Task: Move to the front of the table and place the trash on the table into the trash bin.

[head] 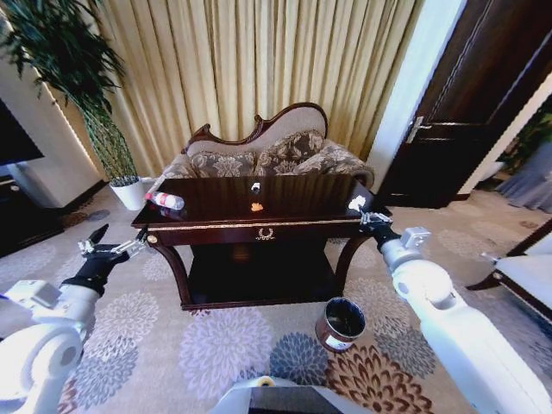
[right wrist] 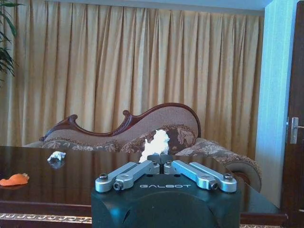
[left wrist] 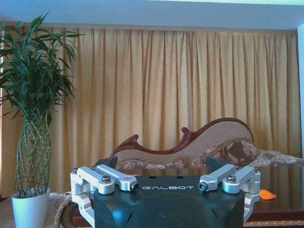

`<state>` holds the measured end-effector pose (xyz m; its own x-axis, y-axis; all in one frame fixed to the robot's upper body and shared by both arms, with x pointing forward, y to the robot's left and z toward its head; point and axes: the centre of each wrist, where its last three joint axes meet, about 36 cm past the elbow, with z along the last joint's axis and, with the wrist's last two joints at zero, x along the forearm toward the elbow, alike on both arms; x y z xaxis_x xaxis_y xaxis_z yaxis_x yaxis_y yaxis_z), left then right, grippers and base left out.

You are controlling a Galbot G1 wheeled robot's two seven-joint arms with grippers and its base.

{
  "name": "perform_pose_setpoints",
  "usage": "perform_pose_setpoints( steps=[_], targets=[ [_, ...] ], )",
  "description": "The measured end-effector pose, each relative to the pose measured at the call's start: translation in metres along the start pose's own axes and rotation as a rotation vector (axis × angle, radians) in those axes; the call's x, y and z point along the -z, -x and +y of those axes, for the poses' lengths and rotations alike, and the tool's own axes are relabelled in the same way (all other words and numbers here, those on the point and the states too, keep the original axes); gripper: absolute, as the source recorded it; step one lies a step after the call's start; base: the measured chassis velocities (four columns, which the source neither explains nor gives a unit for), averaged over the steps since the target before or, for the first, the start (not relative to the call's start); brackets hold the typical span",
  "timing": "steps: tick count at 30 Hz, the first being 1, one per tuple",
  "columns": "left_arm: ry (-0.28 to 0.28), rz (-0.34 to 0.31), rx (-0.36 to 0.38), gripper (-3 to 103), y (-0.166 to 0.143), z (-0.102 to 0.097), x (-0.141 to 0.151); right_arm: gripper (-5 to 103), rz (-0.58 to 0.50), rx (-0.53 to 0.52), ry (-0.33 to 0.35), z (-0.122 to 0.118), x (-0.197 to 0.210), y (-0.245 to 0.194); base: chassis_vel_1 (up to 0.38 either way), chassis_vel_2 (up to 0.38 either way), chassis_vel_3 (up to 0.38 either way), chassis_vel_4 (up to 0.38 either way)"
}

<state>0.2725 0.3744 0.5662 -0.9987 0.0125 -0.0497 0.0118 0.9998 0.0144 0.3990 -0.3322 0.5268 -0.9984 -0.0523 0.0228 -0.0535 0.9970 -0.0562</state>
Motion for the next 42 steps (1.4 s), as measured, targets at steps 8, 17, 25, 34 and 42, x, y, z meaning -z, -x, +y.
perform_pose_setpoints(
  steps=[8,17,25,34,42],
  targets=[
    [-0.006,-0.003,0.001,100,0.0,0.0,-0.001,0,0.249,-0.062,0.015,0.012,-0.053,-0.025,0.0,0.0,0.0,0.0],
    [-0.011,-0.001,0.011,100,0.0,0.003,-0.004,0,0.564,-0.156,-0.005,0.007,-0.136,-0.039,0.0,0.0,0.0,0.0],
    [-0.015,0.0,0.009,100,0.001,0.006,-0.008,0,0.695,-0.265,-0.072,-0.008,-0.224,-0.025,0.0,0.0,0.0,0.0],
    [-0.019,0.001,0.004,100,0.001,0.008,-0.012,9,0.734,-0.32,-0.132,-0.004,-0.251,-0.029,0.0,0.0,0.0,0.0],
    [-0.023,0.0,0.001,100,0.002,0.009,-0.013,31,0.709,-0.315,-0.153,-0.008,-0.246,-0.03,0.0,0.0,0.0,0.0]
  ],
)
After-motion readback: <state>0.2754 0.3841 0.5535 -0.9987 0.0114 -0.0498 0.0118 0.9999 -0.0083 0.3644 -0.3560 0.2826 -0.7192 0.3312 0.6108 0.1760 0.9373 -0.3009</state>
